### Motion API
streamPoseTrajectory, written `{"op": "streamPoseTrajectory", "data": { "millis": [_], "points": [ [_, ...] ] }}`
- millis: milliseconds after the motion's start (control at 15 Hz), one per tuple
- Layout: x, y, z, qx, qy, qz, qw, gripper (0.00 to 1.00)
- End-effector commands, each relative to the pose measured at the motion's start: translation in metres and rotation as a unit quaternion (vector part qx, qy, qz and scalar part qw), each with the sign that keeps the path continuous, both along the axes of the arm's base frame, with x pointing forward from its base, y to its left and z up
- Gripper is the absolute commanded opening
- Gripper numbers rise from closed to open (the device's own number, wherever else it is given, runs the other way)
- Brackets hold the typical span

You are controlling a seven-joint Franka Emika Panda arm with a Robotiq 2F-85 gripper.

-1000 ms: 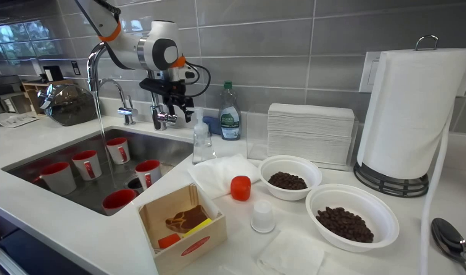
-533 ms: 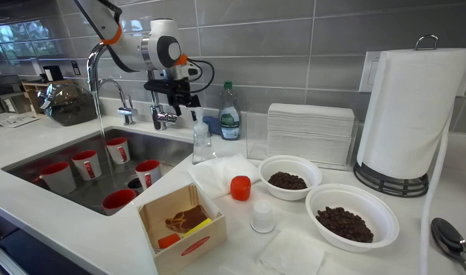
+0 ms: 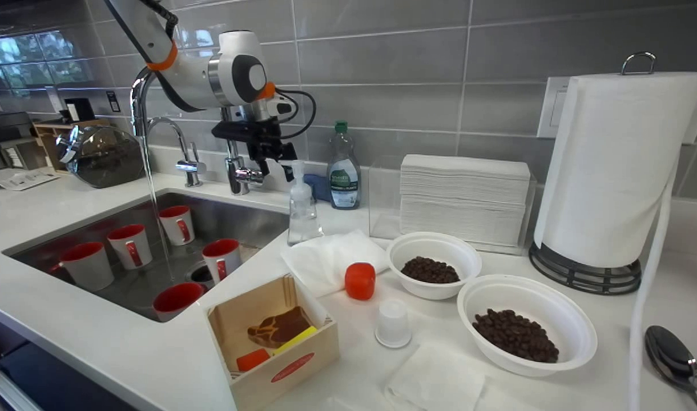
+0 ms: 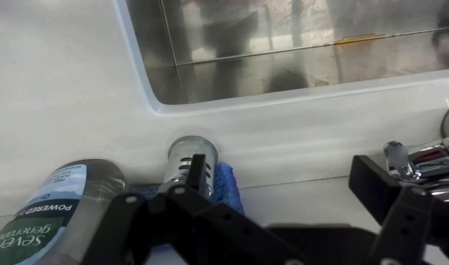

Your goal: Open the tap, and then close it

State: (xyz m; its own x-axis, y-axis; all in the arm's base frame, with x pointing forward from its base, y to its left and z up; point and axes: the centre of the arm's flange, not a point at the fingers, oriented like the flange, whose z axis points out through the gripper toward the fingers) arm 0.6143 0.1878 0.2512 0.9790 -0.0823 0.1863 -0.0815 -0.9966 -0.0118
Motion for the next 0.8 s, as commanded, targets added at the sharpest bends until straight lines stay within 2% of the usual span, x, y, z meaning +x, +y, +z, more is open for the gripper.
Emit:
{"op": "streamPoseTrajectory", "data": {
  "millis": [0,733],
  "points": [
    [-0.0009,0.0019,-0.0014,-0.010,-0.004,-0.008,0.9999,1.00],
    [-0.0037,-0.0006,-0.0045,0.003,0.015,-0.010,0.9998,1.00]
  ]
}}
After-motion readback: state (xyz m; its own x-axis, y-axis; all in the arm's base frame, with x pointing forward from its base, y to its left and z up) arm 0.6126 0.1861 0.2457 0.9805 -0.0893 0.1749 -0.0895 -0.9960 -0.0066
